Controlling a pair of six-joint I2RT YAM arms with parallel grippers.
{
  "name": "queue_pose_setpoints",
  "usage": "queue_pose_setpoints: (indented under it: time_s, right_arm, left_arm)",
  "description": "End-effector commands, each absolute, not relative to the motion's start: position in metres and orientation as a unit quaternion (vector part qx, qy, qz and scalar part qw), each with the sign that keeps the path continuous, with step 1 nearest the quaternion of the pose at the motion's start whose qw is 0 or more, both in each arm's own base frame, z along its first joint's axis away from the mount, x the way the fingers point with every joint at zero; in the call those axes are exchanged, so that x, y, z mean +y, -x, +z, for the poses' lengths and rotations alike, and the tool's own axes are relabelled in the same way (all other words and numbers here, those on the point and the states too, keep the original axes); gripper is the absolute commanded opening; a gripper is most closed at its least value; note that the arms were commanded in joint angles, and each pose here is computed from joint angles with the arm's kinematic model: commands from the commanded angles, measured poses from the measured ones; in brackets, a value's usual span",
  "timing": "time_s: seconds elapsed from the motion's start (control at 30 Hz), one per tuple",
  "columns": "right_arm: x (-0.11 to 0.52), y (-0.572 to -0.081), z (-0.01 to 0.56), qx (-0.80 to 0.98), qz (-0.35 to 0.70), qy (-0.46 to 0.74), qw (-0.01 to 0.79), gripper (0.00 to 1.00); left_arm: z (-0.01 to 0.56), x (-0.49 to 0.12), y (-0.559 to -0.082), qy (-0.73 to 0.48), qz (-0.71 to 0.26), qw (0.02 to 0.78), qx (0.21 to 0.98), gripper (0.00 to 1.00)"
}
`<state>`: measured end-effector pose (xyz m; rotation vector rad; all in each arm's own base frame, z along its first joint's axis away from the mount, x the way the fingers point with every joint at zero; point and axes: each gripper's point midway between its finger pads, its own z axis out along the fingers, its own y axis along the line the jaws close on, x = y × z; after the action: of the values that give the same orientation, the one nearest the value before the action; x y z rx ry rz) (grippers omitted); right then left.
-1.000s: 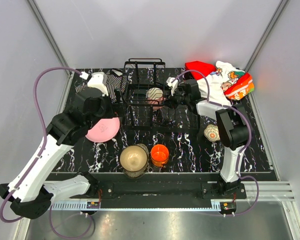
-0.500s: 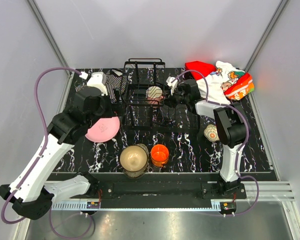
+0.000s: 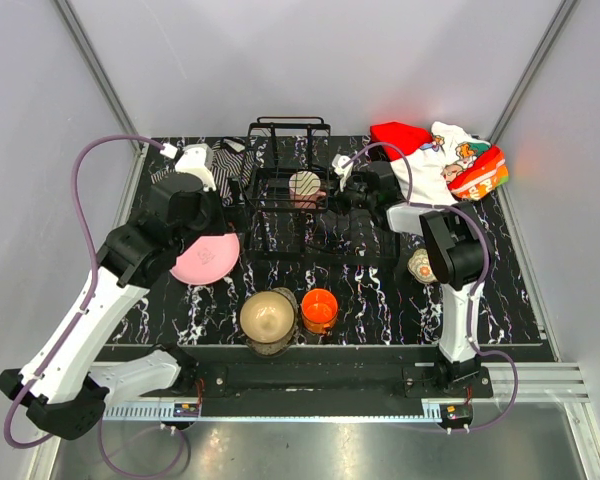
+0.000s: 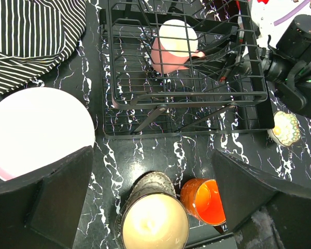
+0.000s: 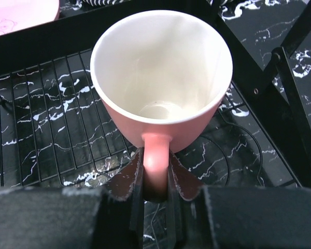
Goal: Load the mixed dishes into the dish rack
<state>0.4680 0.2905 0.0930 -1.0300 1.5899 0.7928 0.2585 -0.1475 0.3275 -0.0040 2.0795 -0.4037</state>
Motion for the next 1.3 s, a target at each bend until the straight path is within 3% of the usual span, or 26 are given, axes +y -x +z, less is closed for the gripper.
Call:
queue_pose_setpoints:
  time_s: [0.0,0.77,0.83,1.0,1.27]
  right_arm:
    - [0.307,-0.485,0.147,0.579,0.329,0.447,0.598,0.00]
    - [0.319,-0.491,0.153,0.550,0.363,0.434,0.614,0.01]
    - [0.318,-0.492,0.154,0.551,0.362,0.432,0.615,0.06]
    - [0.318,-0.492,0.154,0.551,0.361,0.428,0.620,0.33]
    - [0.317,-0.493,0.154,0.549,0.363,0.423,0.623,0.43]
  left_arm:
    - [0.334,-0.153,-0.267,-0.007,-0.177,0.505,0.845,0.99]
    - [0.321,-0.152,-0.274,-0.005,-0.173,0.494,0.852,0.99]
    - [0.321,-0.153,-0.274,-0.006,-0.174,0.493,0.852,0.99]
    - [0.320,-0.152,-0.274,-0.007,-0.174,0.492,0.853,0.99]
    - [0.319,-0.151,-0.275,-0.006,-0.173,0.492,0.853,0.99]
